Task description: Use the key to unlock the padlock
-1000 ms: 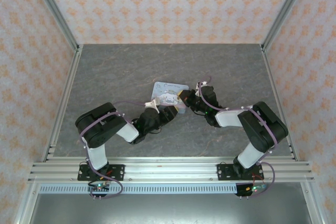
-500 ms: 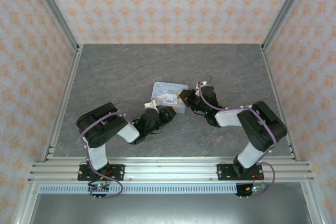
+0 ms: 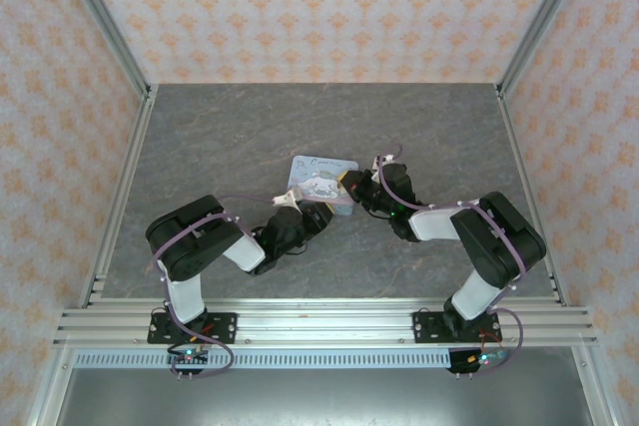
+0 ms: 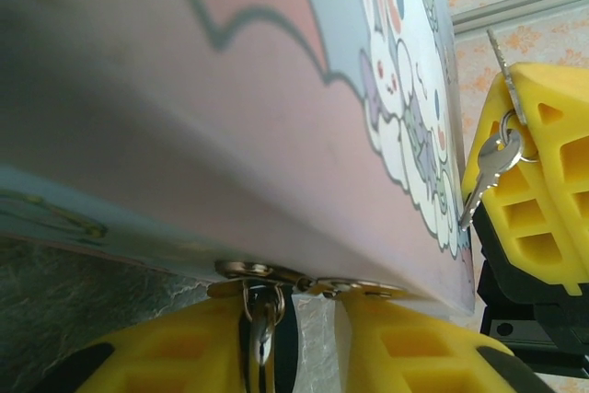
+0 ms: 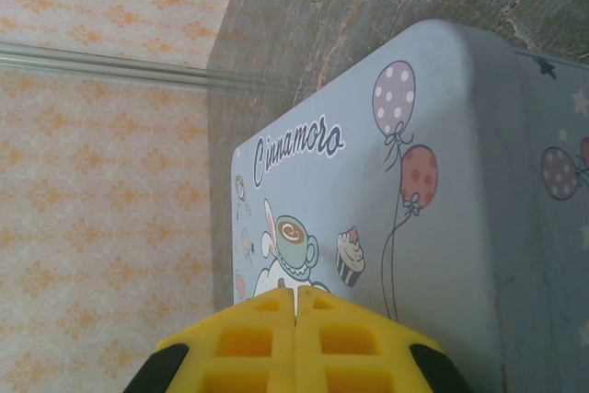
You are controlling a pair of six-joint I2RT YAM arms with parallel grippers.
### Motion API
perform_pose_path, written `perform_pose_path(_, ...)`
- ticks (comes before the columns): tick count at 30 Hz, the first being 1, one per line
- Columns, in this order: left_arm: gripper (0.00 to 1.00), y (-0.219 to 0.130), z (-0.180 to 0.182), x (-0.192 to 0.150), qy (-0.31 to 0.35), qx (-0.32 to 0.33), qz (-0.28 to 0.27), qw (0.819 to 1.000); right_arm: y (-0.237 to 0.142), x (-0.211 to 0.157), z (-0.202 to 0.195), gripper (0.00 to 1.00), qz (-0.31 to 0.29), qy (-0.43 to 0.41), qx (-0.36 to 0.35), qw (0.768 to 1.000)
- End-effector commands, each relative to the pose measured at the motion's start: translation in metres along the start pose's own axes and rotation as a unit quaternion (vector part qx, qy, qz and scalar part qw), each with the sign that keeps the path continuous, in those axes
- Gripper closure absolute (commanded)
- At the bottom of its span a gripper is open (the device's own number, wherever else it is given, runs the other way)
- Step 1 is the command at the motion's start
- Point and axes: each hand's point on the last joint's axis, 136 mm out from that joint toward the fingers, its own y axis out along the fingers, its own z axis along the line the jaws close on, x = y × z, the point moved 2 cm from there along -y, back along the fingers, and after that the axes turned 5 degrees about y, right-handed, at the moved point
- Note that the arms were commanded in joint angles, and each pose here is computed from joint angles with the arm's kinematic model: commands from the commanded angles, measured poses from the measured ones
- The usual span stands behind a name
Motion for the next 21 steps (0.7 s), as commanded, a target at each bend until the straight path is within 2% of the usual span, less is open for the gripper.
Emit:
perform_pose_path(1, 0.72, -0.002, 0.030, -0.004, -0.008, 0.060, -0.003, 0.998, 0.002, 0.004, -0.009, 1.00, -0.007, 0.005, -0.014, 1.000)
perform_pose_path(9, 0.82, -0.002, 0.031, -0.006, -0.006, 0.065, 0.000, 0.998, 0.002, 0.004, -0.009, 1.00, -0.007, 0.005, -0.013, 1.000)
perform_pose_path(17, 1.00, -0.004, 0.039, -0.010, -0.004, 0.086, 0.012, 0.996, 0.002, 0.005, -0.001, 1.00, -0.004, 0.005, -0.005, 1.000)
perform_pose_path(21, 1.00, -0.007, 0.037, -0.010, -0.005, 0.095, 0.019, 0.995, -0.001, 0.004, 0.016, 1.00, 0.005, -0.001, 0.013, 1.000)
